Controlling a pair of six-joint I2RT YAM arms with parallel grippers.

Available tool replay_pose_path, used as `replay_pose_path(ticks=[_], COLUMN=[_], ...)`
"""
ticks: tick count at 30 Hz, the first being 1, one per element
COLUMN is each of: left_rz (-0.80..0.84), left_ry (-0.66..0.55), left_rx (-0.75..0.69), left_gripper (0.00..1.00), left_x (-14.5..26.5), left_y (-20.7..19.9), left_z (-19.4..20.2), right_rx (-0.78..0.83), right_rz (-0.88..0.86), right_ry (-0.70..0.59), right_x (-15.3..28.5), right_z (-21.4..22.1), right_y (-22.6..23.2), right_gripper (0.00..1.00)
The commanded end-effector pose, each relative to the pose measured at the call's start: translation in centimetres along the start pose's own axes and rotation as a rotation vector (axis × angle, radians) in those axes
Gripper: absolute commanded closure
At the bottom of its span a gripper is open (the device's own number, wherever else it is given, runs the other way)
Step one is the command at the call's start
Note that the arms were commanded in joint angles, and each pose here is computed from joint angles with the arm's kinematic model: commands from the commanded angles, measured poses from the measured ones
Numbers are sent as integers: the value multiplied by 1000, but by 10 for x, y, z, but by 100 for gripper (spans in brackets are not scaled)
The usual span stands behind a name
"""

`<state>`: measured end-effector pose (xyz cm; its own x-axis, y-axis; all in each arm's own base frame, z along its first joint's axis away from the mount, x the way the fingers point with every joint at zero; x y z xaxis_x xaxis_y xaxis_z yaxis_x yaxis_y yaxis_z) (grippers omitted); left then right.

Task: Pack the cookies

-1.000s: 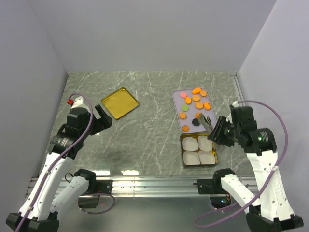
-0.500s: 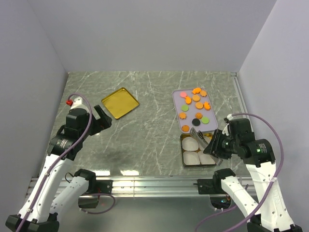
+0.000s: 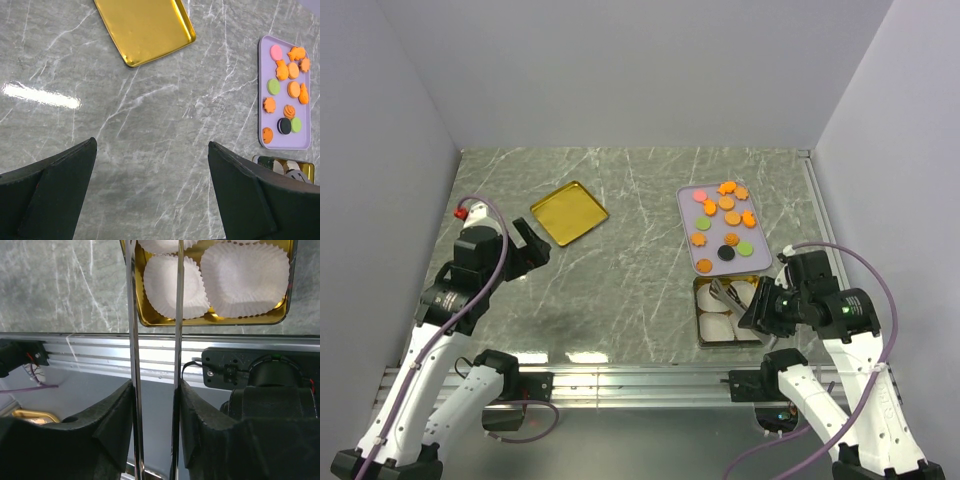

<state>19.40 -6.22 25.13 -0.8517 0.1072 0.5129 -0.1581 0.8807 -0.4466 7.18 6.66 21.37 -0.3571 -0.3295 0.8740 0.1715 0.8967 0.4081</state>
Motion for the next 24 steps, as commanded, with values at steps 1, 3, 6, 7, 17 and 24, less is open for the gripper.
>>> replay_pose_path(ticks=[1,3,6,7,17,24], left_rz=[9,9,10,8,5,8], left_ry=[-41,-44,-47,-47,-53,-60], left_rx=[11,12,14,13,17,20], left_gripper=[1,1,1,1,1,1], left_x=[2,3,3,3,4,6], left_y=[-2,-2,-2,-2,-1,-2], left_z=[-7,-7,-8,-7,-8,-9], right_rx=[24,25,28,28,32,45], right_rz=[-13,-13,-9,-8,-10,-25], right_ry=[6,6,9,8,-13,-66], right_x=[1,0,-1,-2,0,16], right_z=[2,2,1,1,-4,-18], right_y=[1,1,0,0,2,14], right_gripper=[55,52,50,50,49,50])
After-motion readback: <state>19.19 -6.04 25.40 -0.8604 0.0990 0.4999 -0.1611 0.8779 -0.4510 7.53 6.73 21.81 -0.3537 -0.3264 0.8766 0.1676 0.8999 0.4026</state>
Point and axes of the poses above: each gripper's point midway between its finger pads, its own x axis back along the fingers, its own y axis along the line the jaws close on, z = x × y, the point moved 5 cm from there along x, back along the fingers
